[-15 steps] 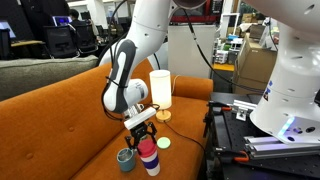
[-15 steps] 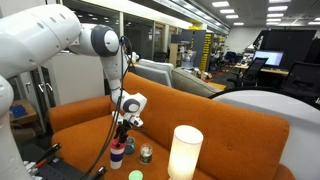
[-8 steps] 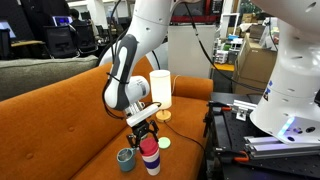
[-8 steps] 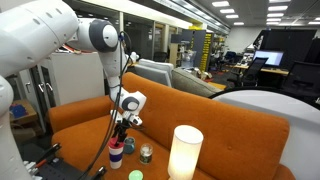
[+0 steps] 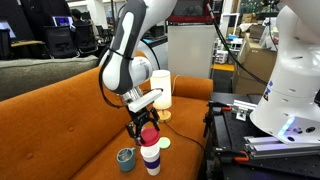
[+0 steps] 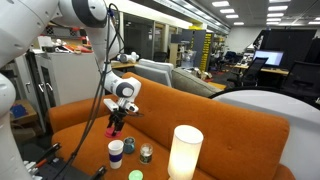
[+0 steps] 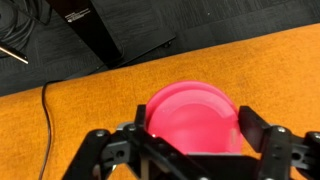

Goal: Put the pink lid on the couch

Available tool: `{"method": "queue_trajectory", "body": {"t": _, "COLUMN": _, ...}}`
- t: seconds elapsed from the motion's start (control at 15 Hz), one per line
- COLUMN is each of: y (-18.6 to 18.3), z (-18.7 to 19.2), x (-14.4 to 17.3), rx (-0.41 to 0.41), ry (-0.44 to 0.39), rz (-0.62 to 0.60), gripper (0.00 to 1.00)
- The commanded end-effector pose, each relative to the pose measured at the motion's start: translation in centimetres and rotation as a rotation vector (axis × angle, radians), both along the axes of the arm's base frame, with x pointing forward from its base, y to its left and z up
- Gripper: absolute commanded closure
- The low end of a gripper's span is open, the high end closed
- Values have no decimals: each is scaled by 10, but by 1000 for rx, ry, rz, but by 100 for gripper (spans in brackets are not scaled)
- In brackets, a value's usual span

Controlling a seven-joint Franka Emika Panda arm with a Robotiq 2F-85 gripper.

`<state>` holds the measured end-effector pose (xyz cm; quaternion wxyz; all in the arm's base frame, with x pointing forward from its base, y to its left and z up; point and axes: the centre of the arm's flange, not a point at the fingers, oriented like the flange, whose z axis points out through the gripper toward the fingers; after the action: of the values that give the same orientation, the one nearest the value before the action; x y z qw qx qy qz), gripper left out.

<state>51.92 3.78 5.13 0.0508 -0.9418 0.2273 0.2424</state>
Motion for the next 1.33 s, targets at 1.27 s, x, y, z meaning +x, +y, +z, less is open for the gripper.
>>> {"method": "queue_trajectory", "body": {"t": 1.27, "y": 154, "z": -115, "x": 132, "rx": 120, "ry": 4, "rz": 794, "gripper": 35}}
